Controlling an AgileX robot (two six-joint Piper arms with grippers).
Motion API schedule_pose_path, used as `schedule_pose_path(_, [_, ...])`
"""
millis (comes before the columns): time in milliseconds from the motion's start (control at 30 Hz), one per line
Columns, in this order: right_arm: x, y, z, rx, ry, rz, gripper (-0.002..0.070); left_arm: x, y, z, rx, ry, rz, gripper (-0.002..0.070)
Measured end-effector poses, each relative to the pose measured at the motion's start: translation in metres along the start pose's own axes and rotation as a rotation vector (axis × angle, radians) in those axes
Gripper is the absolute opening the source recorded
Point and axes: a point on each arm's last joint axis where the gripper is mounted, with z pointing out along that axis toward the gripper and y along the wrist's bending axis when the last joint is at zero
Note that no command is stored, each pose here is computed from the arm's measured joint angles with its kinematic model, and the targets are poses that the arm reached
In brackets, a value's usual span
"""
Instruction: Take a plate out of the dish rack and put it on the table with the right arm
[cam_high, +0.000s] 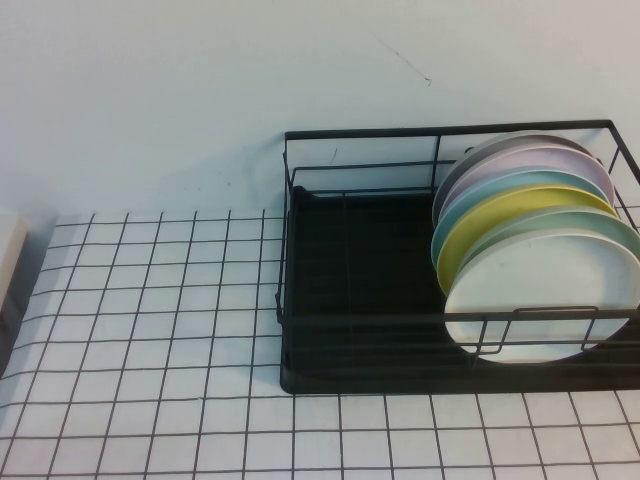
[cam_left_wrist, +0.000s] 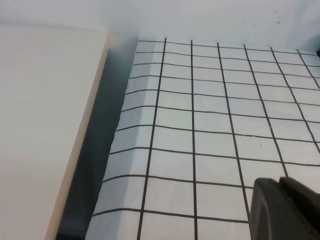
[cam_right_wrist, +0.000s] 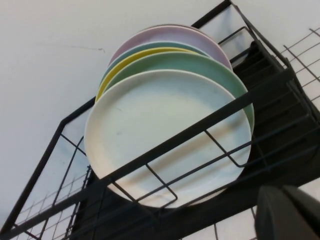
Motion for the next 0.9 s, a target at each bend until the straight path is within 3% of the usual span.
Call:
schedule_pose_path(200, [0.003,0.001,0.0,-0.008,0.033,0.02,-0.0002,0.0,0.0,0.0,0.0,0.0,0.0,-0.0003])
schedule_pose_path(333, [0.004,0.009,0.002,-0.012,0.171,0.032,-0.0002,0.0,0.0,0.0,0.0,0.0,0.0,-0.0003])
schedule_pose_path(500, [-0.045,0.057,0.003,-0.118,0.279,-0.344,0.0011,0.0,0.0,0.0,0.0,0.0,0.0,-0.0003])
schedule_pose_path(600, [-0.082,0.088,0.012,-0.191,0.329,-0.621,0.0058,0.0,0.0,0.0,0.0,0.0,0.0,-0.0003])
schedule_pose_path(767, [-0.126,0.115,0.041,-0.268,0.375,-1.015,0.0269,0.0,0.0,0.0,0.0,0.0,0.0,-0.0003])
schedule_pose_path(833, [-0.133,0.116,0.058,-0.294,0.398,-1.131,0.0366,0.0,0.0,0.0,0.0,0.0,0.0,-0.0003])
schedule_pose_path(900, [-0.135,0.111,0.08,-0.324,0.448,-1.231,0.0415,0.0,0.0,0.0,0.0,0.0,0.0,-0.0003])
